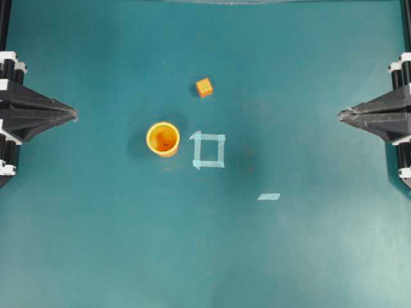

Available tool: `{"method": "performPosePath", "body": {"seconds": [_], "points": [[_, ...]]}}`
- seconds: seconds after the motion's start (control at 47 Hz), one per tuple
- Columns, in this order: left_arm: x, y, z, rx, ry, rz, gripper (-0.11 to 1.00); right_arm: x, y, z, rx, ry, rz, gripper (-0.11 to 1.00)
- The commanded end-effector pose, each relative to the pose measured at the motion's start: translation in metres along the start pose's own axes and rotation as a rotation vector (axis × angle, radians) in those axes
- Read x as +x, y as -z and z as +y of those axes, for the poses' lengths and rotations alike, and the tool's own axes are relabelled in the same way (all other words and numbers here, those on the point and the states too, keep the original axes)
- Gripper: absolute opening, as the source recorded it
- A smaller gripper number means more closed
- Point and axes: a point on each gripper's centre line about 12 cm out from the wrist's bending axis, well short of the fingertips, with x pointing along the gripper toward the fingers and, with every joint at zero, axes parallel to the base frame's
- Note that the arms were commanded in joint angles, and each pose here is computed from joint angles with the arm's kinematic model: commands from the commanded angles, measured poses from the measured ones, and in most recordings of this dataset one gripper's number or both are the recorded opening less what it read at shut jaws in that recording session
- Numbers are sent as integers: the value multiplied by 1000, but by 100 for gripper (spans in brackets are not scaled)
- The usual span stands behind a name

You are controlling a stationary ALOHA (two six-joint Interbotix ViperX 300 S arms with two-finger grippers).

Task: Lift the orange block with right arm.
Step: 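Move the right gripper over the small orange cube, fingers open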

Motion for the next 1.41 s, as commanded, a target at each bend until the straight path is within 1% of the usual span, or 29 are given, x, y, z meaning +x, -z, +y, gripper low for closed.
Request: {"method": "performPosePath", "body": {"seconds": [0.0, 0.064, 0.128, 0.362, 0.575, 0.724, 0.809, 0.916, 1.022, 1.107, 1.193, 1.384], "points": [[4, -12, -1, -2, 4, -14, -1, 4, -11, 0, 9, 0, -25, 0], [4, -13, -1, -3, 4, -9, 1, 8, -17, -1, 10, 4, -15, 0], [3, -14, -1, -3, 5, -14, 0, 14, -23, -2, 7, 10, 5, 0], [4, -15, -1, -2, 4, -14, 0, 37, -37, -13, 5, 58, 80, 0], [4, -14, -1, -4, 6, -9, 0, 57, -48, -25, 1, 97, 90, 0], [4, -13, -1, -5, 4, -3, 0, 66, -51, -33, -1, 126, 97, 2], [4, -13, -1, -3, 4, -3, 0, 72, -51, -40, 2, 148, 104, 11], [4, -13, -1, -3, 4, -3, 0, 81, -51, -48, 5, 174, 114, 36], [4, -13, -1, -5, 4, -2, 0, 93, -50, -59, 13, 203, 138, 56], [5, -12, -1, -5, 4, 0, 0, 105, -49, -65, 20, 216, 174, 63], [5, -13, -1, -3, 4, -2, 0, 121, -45, -73, 52, 232, 227, 63], [5, -13, -1, -11, 4, 0, 0, 156, -36, -90, 197, 280, 332, 64]]}}
